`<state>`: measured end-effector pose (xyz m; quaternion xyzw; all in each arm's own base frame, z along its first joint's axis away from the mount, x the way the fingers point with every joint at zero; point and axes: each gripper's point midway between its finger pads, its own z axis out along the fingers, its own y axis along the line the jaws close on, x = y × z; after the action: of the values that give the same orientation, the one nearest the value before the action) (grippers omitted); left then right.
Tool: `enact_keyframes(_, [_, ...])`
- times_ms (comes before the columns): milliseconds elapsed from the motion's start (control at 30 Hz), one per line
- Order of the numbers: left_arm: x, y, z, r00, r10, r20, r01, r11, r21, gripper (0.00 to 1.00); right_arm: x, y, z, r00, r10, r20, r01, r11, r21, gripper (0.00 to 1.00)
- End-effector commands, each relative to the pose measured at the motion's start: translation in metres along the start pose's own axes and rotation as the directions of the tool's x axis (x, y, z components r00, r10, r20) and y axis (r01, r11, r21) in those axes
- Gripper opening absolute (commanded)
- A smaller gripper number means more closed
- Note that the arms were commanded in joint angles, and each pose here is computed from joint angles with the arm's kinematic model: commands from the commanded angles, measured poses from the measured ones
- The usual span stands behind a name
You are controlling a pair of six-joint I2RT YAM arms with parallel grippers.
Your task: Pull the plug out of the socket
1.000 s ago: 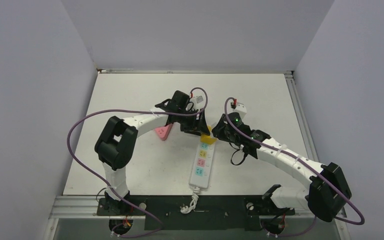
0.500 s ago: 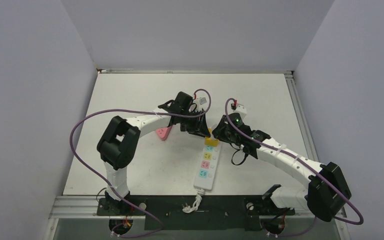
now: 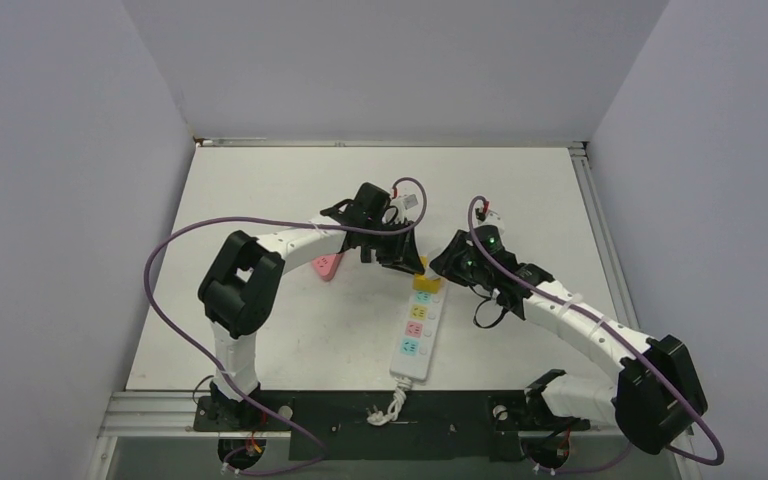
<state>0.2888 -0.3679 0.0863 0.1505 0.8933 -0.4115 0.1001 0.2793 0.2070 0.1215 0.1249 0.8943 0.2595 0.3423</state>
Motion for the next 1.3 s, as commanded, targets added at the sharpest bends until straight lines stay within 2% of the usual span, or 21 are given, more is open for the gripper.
enact_keyframes(0, [0.046, 0.069, 0.024, 0.993, -0.031, -0.118, 0.001, 0.971, -0.240, 0.26, -0.010, -0.001, -0.008, 0.999, 0.011, 0.035, -0.009, 0.999, -0.037, 0.05])
enact_keyframes(133, [0.047, 0.068, 0.024, 0.992, -0.029, -0.120, 0.000, 0.971, -0.238, 0.24, -0.011, -0.008, -0.010, 0.999, -0.006, 0.049, 0.005, 1.000, 0.015, 0.05])
enact_keyframes(333, [0.047, 0.065, 0.026, 0.992, -0.030, -0.123, 0.002, 0.975, -0.224, 0.21, -0.017, 0.014, -0.015, 0.989, -0.104, 0.104, 0.094, 0.991, 0.096, 0.05])
enact_keyframes(600, [0.051, 0.061, 0.029, 0.991, -0.025, -0.131, -0.004, 0.977, -0.212, 0.20, -0.006, 0.027, -0.006, 0.972, -0.210, 0.101, 0.180, 0.952, 0.249, 0.05])
enact_keyframes(733, [0.055, 0.062, 0.032, 0.989, -0.023, -0.144, -0.009, 0.976, -0.218, 0.19, -0.006, 0.034, -0.005, 0.975, -0.199, 0.097, 0.173, 0.960, 0.222, 0.05])
enact_keyframes(967, [0.067, 0.070, 0.038, 0.983, 0.002, -0.184, -0.055, 0.958, -0.283, 0.18, -0.027, 0.034, -0.017, 0.992, -0.047, 0.114, 0.043, 0.998, 0.040, 0.05])
enact_keyframes(1133, [0.069, 0.070, 0.039, 0.982, 0.016, -0.190, -0.072, 0.953, -0.296, 0.17, -0.029, 0.031, -0.020, 0.991, -0.056, 0.125, 0.048, 0.997, 0.064, 0.05])
enact_keyframes(1267, [0.069, 0.069, 0.041, 0.981, 0.019, -0.192, -0.075, 0.953, -0.292, 0.17, -0.023, 0.035, -0.019, 0.983, -0.121, 0.138, 0.102, 0.985, 0.138, 0.05])
